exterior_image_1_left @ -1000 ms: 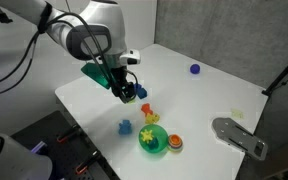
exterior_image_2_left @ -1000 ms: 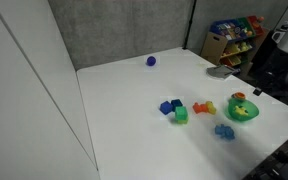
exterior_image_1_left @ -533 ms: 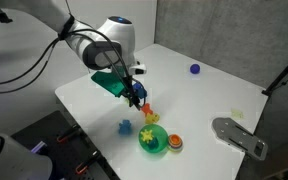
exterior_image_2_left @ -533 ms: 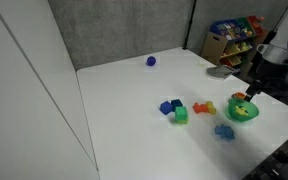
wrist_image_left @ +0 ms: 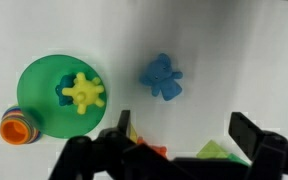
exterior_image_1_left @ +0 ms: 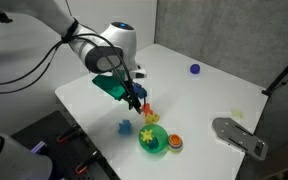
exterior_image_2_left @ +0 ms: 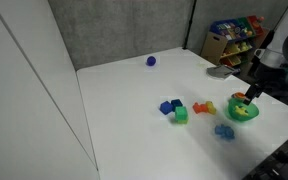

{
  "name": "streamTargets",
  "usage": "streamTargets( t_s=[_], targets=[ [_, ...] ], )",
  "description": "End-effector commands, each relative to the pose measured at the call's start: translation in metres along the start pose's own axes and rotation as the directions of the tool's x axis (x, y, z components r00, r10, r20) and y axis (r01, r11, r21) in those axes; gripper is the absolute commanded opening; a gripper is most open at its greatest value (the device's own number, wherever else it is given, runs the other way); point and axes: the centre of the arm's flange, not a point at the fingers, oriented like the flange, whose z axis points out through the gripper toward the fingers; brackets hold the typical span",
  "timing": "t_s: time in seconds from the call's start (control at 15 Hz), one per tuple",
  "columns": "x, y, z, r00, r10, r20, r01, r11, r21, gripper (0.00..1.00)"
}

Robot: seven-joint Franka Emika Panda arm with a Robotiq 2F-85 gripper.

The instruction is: Put the blue object inside the bowl

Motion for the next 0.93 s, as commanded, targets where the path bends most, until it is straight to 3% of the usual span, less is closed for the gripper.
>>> streamTargets(
  t_s=[0.0,0.4,0.87],
  targets=[
    [0.014,0.011,0.033,0.999,-0.035,-0.01,0.035,0.999,0.029,1.0],
    [0.03,0.017,0.094,0.995,-0.097,-0.025,0.098,0.994,0.056,1.0],
    [0.043,0.015,0.156,0.985,-0.172,0.02,0.169,0.982,0.088,1.0]
  ],
)
